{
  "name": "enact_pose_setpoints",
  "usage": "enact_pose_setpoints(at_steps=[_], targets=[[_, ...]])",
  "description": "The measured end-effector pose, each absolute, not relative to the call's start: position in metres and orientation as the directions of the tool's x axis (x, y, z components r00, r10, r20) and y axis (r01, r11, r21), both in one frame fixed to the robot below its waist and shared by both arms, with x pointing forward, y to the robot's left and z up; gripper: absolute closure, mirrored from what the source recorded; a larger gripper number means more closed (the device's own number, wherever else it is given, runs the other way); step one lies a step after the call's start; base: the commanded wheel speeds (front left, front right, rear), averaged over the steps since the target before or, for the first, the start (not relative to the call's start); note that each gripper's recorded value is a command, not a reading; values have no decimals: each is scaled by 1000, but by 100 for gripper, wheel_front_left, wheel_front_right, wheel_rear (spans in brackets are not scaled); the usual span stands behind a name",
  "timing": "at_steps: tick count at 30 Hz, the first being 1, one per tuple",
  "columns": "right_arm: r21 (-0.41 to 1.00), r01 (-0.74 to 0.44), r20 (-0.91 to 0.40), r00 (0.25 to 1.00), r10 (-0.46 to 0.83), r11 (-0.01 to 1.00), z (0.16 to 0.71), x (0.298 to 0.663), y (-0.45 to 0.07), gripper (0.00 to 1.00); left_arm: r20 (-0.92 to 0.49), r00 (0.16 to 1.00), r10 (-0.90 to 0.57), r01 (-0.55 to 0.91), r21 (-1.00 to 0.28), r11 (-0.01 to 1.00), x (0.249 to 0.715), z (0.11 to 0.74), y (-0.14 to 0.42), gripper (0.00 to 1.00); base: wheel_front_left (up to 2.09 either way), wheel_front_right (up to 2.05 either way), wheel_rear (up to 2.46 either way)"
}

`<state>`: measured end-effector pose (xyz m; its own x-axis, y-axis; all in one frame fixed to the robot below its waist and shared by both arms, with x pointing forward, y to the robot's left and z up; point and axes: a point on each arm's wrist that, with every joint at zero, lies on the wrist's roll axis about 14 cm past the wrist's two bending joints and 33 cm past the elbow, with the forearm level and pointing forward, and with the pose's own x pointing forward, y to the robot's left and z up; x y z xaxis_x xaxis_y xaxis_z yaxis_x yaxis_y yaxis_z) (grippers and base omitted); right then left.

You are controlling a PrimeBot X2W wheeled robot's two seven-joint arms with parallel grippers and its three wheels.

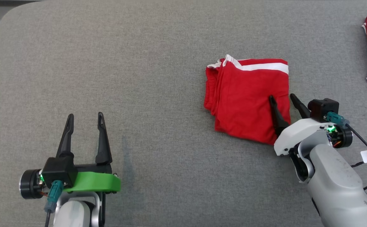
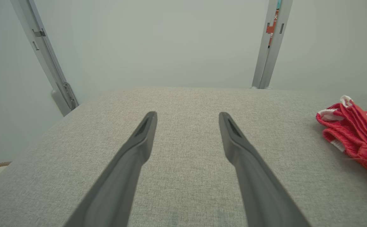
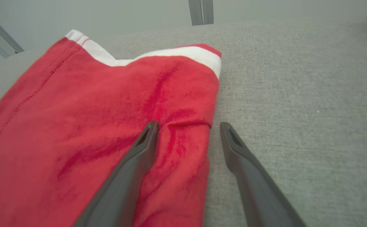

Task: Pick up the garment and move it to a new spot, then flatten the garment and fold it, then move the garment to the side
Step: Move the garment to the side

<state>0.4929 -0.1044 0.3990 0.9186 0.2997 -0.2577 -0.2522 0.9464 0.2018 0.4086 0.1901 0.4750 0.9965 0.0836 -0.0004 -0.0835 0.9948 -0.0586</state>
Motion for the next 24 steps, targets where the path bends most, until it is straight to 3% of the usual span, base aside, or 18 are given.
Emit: enact_pose_setpoints(at_steps=[10, 11, 12, 19, 24], targets=[[246, -283, -299, 888, 350, 927, 381, 487, -81, 0, -16, 998, 65, -66, -69, 995, 418, 468, 183, 0, 0, 0, 0], [250, -290, -295, 886, 358, 924, 381, 487, -78, 58, -17, 998, 64, -65, -72, 995, 418, 468, 183, 0, 0, 0, 0], [260, -290, -291, 886, 361, 921, 383, 489, -76, 100, -17, 998, 62, -63, -73, 995, 419, 468, 182, 0, 0, 0, 0], [159, -357, -257, 885, 388, 920, 398, 504, -83, 100, -7, 998, 60, -61, -75, 995, 424, 470, 181, 0, 0, 0, 0], [-52, -453, -219, 875, 432, 890, 420, 528, -105, 100, 3, 999, 38, -37, -77, 996, 435, 469, 173, 0, 0, 0, 0]])
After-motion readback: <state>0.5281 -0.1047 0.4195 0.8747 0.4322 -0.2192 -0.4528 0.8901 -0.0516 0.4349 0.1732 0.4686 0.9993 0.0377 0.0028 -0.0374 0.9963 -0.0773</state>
